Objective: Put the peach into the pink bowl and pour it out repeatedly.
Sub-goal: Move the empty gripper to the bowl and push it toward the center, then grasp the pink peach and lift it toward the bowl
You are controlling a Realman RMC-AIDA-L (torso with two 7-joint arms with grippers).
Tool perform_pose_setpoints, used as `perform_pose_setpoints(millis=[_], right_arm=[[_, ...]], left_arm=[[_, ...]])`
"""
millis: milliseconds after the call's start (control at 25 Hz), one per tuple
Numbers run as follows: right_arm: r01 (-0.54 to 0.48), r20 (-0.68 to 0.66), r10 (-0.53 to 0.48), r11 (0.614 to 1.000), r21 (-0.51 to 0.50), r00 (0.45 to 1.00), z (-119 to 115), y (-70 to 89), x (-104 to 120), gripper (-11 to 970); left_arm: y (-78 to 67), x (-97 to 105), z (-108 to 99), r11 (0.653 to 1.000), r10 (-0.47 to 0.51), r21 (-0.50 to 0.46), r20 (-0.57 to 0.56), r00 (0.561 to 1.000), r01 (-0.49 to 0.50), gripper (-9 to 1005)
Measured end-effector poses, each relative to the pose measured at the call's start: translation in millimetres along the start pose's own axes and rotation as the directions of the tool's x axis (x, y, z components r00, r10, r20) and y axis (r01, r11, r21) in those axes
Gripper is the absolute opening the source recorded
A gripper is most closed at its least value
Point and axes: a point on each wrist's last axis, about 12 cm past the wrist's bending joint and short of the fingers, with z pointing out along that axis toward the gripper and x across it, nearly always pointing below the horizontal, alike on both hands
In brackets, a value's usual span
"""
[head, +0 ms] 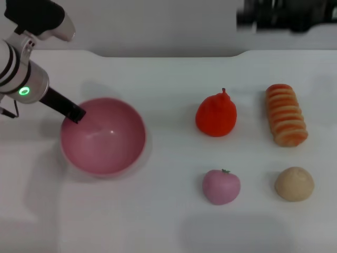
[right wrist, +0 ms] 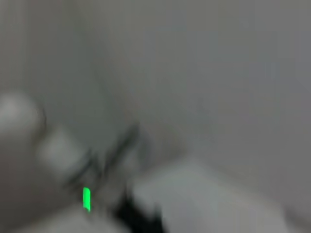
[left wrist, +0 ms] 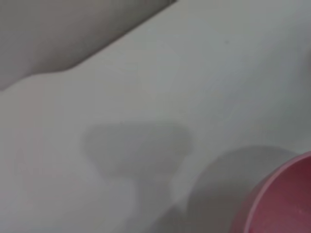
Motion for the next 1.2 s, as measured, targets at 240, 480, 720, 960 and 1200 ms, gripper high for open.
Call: perform_pose_setpoints(millis=[240, 480, 720, 960, 1200], right_arm=[[-0.064, -0.462, 0.077, 0.997, 0.045, 0.883, 37.1, 8.3, -2.8, 536], [0.007, -0.709, 0.05, 0.997, 0.077, 0.703, 78.7, 23.9, 16.6, 536], [0.037, -0.8, 0.02, 0.998, 0.052, 0.599, 107.2, 29.4, 43.8, 537], [0.014, -0.802, 0.029, 0.999, 0.047, 0.596, 121.9, 28.0, 61.1, 535], [-0.01, -0.815, 0.046, 0.999, 0.049, 0.578, 129.2, 27.6, 75.9, 521]], left_arm=[[9.0, -15.9, -10.9, 0.999, 0.017, -0.043, 0.052, 0.998, -0.014, 45], [11.2, -27.0, -20.9, 0.998, 0.031, -0.048, 0.059, 0.998, -0.028, 45], [10.7, -36.4, -29.9, 0.998, 0.046, -0.054, 0.047, 0.998, -0.044, 45], [8.1, -41.8, -33.6, 0.996, 0.073, -0.059, 0.055, 0.996, -0.07, 45], [2.1, -46.2, -32.7, 0.993, 0.103, -0.054, 0.046, 0.994, -0.1, 45]])
